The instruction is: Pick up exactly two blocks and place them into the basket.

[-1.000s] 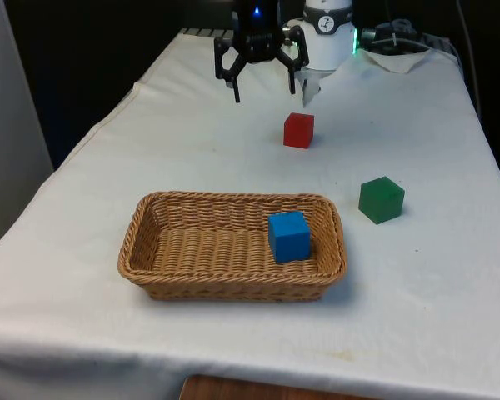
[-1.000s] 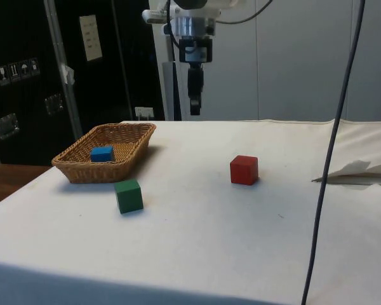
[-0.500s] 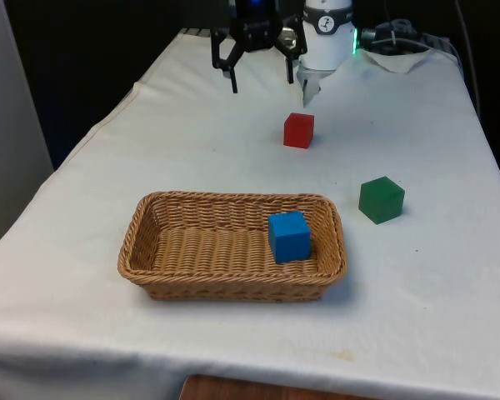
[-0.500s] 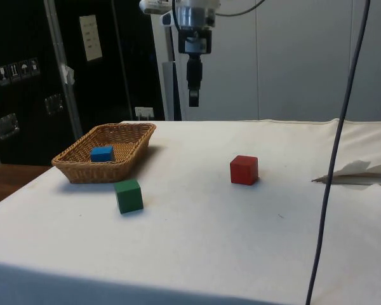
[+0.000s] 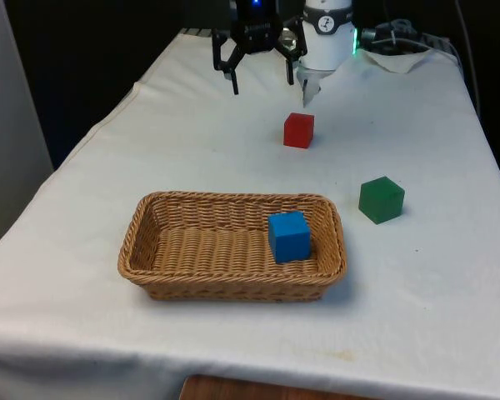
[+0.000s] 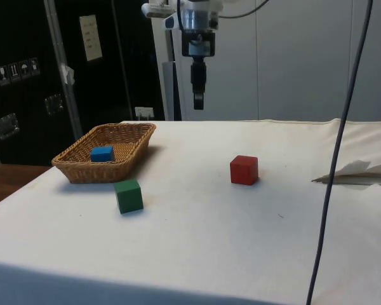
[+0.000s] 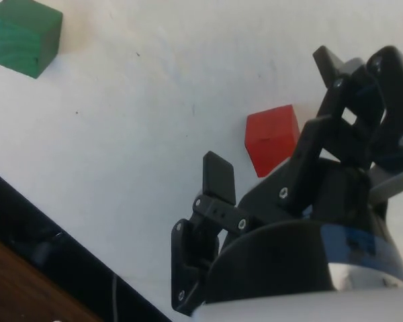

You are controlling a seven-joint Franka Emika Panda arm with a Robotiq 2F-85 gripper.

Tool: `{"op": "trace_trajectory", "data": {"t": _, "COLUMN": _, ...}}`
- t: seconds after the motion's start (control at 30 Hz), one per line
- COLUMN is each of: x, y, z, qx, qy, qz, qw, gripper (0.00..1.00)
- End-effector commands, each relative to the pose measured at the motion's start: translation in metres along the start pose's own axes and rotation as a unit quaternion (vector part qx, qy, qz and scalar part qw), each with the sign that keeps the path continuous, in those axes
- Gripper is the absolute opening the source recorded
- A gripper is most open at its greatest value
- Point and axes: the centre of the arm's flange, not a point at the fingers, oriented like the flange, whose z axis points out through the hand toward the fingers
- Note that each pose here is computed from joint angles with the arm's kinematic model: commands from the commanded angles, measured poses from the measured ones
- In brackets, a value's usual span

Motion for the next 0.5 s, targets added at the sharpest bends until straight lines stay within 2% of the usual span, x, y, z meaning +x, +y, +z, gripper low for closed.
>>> {"op": "trace_trajectory", "data": {"t": 0.0, "x": -0.011, "y": 0.000, "z": 0.007, "qx": -0.008, "qy": -0.001, "qz": 0.004, "qw": 0.99996, "gripper": 1.00}}
{"op": "trace_trajectory", "data": {"t": 0.17, "x": -0.017, "y": -0.001, "z": 0.017, "qx": -0.014, "qy": -0.002, "qz": 0.011, "qw": 0.99983, "gripper": 1.00}}
{"op": "trace_trajectory", "data": {"t": 0.2, "x": -0.012, "y": -0.003, "z": 0.014, "qx": -0.006, "qy": -0.003, "qz": 0.007, "qw": 0.99995, "gripper": 1.00}}
{"op": "trace_trajectory", "data": {"t": 0.23, "x": -0.018, "y": -0.002, "z": 0.018, "qx": -0.016, "qy": -0.002, "qz": 0.012, "qw": 0.99980, "gripper": 1.00}}
{"op": "trace_trajectory", "data": {"t": 0.27, "x": -0.021, "y": -0.002, "z": 0.022, "qx": -0.019, "qy": -0.002, "qz": 0.015, "qw": 0.99970, "gripper": 1.00}}
{"op": "trace_trajectory", "data": {"t": 0.47, "x": -0.032, "y": -0.003, "z": 0.033, "qx": -0.030, "qy": -0.001, "qz": 0.026, "qw": 0.99922, "gripper": 1.00}}
